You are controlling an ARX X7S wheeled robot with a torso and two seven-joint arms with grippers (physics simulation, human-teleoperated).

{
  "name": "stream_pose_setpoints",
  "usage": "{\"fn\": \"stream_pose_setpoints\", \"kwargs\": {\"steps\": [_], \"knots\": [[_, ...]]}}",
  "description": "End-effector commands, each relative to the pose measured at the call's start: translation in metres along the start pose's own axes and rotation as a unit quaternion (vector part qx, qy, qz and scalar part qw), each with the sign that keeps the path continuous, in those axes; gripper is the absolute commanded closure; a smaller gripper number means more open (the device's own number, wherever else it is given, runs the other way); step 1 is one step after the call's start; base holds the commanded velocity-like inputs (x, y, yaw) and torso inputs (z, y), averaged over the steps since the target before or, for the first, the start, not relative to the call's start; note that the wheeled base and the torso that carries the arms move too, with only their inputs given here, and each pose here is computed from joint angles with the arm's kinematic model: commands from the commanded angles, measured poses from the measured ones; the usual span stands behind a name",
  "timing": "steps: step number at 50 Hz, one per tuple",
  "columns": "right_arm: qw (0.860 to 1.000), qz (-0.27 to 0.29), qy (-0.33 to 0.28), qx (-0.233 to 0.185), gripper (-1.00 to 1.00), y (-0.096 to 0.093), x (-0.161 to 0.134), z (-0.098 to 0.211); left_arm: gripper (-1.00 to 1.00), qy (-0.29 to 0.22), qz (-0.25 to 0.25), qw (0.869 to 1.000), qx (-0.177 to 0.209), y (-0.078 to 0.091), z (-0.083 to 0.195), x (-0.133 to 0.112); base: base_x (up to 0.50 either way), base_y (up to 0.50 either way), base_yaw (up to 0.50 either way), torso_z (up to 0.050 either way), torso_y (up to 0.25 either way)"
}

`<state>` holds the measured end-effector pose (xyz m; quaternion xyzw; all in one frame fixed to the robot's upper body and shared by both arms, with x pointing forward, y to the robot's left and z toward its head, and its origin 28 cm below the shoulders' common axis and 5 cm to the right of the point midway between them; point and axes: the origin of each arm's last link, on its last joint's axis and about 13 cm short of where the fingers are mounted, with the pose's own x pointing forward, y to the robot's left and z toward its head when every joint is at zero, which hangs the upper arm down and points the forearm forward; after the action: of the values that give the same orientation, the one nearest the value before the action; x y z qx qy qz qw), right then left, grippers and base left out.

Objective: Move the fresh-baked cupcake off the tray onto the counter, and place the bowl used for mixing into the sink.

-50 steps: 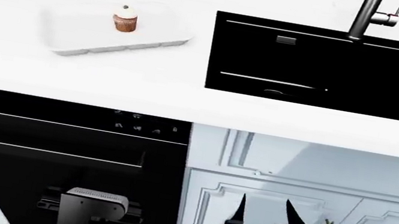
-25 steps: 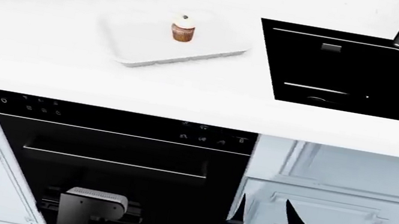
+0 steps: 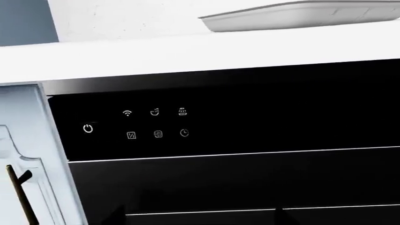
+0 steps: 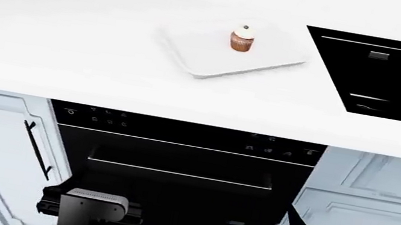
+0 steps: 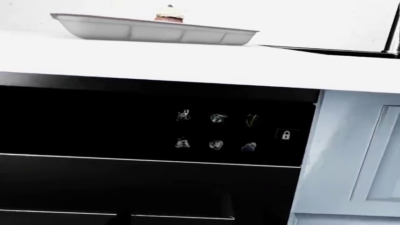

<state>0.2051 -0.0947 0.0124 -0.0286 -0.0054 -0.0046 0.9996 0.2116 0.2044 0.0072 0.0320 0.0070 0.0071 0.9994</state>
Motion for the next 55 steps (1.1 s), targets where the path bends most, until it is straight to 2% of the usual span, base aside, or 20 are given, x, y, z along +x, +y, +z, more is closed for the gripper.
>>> {"fn": "stream_pose_setpoints", "kwargs": {"steps": [1,19,55], "knots": [[1.000,0.000,0.000,0.001,-1.00,-0.0002,0.0002,-0.0001,-1.00,-0.002,0.000,1.000,0.002,-0.0001,0.0005,0.0001,0.00,0.43,0.00,0.000,0.000],[1.000,-0.001,0.001,0.007,-1.00,0.0003,-0.0004,0.0001,-1.00,0.001,0.001,1.000,-0.021,0.0020,0.0037,-0.0010,0.00,0.04,0.00,0.003,0.000],[1.000,0.005,0.006,0.008,-1.00,0.0000,-0.0006,-0.0011,-1.00,0.004,0.000,1.000,-0.006,0.0005,0.0016,-0.0002,0.00,0.00,0.00,0.050,0.000]]}}
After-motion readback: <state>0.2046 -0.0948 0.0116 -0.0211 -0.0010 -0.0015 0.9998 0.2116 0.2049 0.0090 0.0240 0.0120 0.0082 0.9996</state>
